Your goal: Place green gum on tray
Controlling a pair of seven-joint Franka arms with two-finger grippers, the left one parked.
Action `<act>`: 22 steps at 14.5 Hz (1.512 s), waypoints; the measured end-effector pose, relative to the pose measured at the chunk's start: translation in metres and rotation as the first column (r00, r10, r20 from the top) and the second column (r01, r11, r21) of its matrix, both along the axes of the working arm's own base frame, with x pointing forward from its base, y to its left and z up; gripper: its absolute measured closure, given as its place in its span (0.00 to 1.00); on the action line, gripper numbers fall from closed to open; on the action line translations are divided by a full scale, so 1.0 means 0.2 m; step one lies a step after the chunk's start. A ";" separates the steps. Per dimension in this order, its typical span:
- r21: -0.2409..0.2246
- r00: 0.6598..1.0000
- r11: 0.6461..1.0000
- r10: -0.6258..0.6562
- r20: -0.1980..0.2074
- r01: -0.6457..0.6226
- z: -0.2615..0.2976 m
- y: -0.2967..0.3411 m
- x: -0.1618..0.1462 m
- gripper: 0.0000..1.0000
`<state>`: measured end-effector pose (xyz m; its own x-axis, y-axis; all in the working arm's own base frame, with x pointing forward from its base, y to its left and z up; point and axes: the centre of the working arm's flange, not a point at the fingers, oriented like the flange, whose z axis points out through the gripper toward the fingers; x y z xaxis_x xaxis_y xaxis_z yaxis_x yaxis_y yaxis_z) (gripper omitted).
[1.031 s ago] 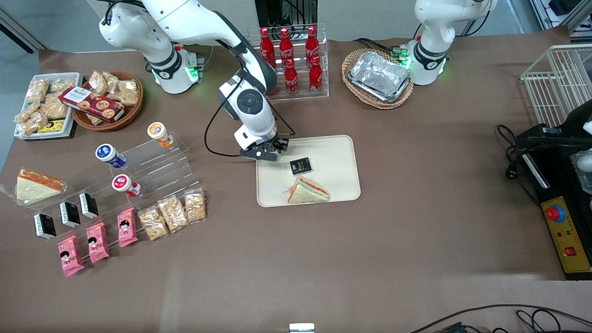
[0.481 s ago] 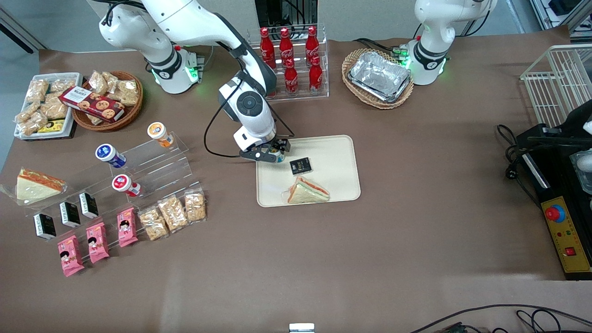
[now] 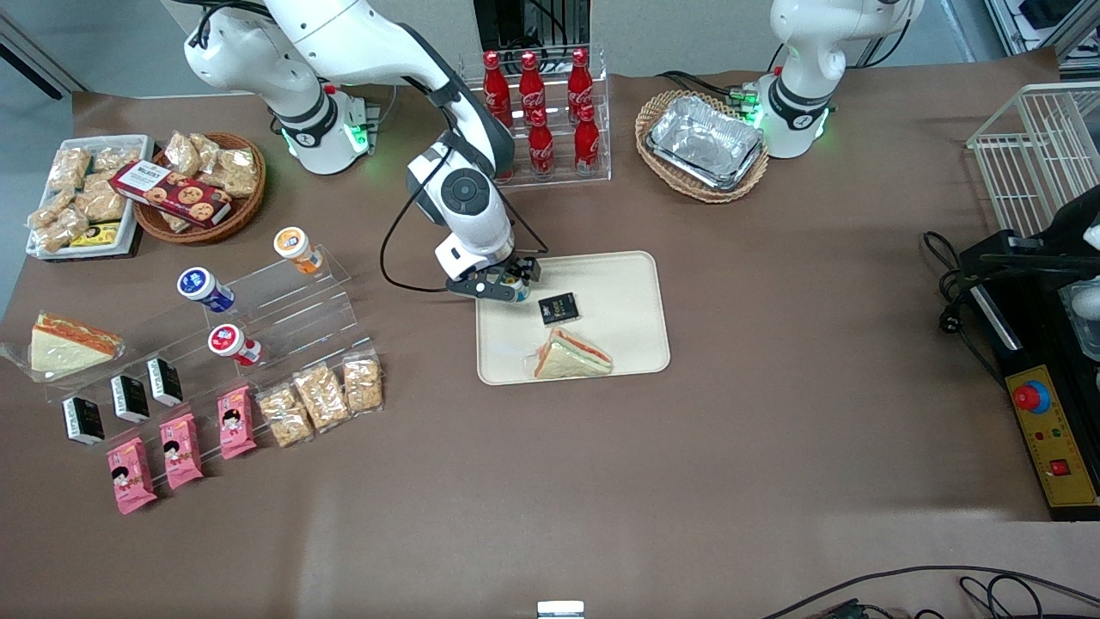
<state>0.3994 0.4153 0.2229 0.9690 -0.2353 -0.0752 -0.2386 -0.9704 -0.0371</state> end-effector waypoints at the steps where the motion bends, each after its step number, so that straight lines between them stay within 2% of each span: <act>1: 0.000 1.000 1.000 0.002 0.003 -0.002 0.01 0.00 0.01 0.00; 6: -0.029 1.000 0.999 0.017 -0.012 -0.017 0.27 -0.01 0.08 0.00; 9: -0.029 1.000 0.999 0.025 0.016 -0.025 0.57 -0.05 0.14 0.00; 12: -0.014 1.000 1.000 -0.018 0.023 0.018 0.93 -0.18 0.24 0.00; 16: -0.010 0.997 0.997 -0.073 0.016 0.073 1.39 -0.60 0.43 0.00; 19: 0.006 0.999 1.000 -0.016 0.030 0.016 1.59 -1.04 0.55 0.00; 22: -0.010 0.998 0.999 0.047 0.041 -0.047 1.70 -1.52 0.61 0.00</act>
